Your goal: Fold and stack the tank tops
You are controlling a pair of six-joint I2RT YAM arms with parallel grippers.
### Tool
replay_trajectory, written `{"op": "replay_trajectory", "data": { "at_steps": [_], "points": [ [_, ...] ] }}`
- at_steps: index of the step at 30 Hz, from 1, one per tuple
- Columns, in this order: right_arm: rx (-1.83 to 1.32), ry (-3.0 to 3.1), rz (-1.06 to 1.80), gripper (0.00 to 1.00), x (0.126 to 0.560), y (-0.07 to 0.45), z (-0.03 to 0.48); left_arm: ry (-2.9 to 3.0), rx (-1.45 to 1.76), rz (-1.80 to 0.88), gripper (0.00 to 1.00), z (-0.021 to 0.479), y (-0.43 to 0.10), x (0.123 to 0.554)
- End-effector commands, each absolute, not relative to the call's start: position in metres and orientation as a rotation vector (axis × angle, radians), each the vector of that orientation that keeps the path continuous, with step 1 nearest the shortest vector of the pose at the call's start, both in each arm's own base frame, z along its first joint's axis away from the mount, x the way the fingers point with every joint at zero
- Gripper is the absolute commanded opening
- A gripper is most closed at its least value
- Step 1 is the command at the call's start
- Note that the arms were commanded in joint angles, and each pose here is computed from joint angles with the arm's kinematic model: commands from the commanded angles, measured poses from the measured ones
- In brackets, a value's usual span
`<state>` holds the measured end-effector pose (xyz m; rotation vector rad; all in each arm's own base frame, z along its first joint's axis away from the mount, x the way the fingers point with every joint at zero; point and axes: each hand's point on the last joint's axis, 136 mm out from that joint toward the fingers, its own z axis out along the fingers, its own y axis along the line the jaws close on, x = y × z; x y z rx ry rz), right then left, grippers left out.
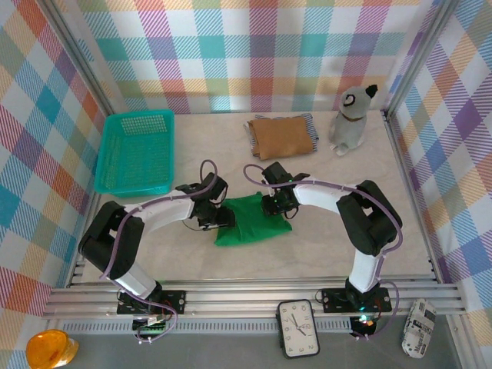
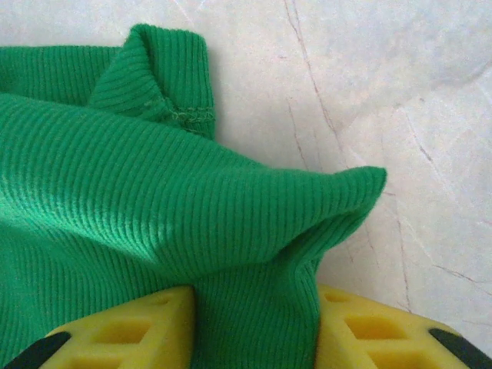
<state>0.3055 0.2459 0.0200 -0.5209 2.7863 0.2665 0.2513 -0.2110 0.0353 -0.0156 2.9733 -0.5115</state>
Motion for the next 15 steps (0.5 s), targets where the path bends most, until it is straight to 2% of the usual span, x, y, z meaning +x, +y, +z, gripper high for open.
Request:
{"op": "replay_trajectory", "data": {
  "at_steps": [1,8,12,15],
  "points": [
    [-0.571,2.886,0.151,0.41,0.285,0.228,-0.009,3.023,-0.008,-0.532,0.50,0.023,-0.216,0.252],
    [-0.564,2.890,0.163,0.39,0.282,0.227,-0.008,3.101,0.056,-0.400,0.44,-0.003,-0.213,0.246],
    [-0.547,2.867,0.215,0.31,0.283,0.233,0.002,3.149,0.086,-0.335,0.17,-0.017,-0.208,0.241],
    [-0.535,2.859,0.258,0.17,0.283,0.237,0.008,3.160,0.113,-0.320,0.07,-0.014,-0.208,0.242]
  ]
}}
